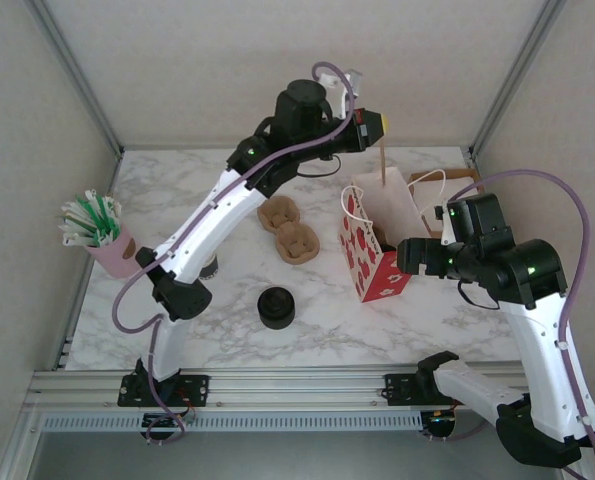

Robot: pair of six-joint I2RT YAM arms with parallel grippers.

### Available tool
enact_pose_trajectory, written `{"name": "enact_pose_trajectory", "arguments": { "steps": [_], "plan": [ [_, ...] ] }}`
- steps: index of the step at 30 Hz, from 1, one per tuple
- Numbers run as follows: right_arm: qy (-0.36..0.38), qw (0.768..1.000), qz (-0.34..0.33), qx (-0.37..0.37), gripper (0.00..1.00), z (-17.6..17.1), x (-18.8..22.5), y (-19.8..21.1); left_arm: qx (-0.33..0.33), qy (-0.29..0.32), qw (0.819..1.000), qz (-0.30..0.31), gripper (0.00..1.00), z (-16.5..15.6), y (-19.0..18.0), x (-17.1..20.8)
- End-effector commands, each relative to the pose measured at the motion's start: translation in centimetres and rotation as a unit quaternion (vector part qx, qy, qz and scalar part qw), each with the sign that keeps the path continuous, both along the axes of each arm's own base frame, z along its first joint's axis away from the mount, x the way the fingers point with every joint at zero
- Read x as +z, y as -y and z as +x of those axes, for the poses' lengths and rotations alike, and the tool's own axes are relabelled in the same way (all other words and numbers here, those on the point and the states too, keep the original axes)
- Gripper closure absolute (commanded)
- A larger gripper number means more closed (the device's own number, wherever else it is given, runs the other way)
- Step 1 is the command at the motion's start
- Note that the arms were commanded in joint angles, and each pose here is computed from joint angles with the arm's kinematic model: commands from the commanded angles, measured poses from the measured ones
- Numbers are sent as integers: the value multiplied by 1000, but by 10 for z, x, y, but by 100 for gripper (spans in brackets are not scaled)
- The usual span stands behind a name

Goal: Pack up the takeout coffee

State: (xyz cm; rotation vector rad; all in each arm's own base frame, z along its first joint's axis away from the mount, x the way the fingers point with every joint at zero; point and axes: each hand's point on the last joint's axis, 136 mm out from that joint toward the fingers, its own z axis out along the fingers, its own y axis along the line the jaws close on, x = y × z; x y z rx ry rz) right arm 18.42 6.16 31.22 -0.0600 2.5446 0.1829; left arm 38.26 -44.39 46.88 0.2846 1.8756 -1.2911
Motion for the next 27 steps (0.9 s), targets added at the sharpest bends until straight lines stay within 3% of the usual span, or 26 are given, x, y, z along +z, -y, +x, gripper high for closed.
{"name": "enact_pose_trajectory", "arguments": {
  "steps": [1,16,18,20,27],
  "plan": [
    [3,1000,-12,7,1,3,-2,1,0,12,1000,6,100,6,5,-5],
    [-40,999,-28,17,1,20,-3,-9,-25,-55,996,67,97,9,28,-80],
    [-38,999,-30,16,1,23,-3,-9,-29,-59,995,75,74,5,30,-85],
    [-34,999,-28,16,1,26,-1,-9,-24,-55,995,80,60,3,27,-82],
    [-16,1000,-25,9,1,27,14,-7,-6,-19,996,85,28,-4,9,-55]
  ]
}}
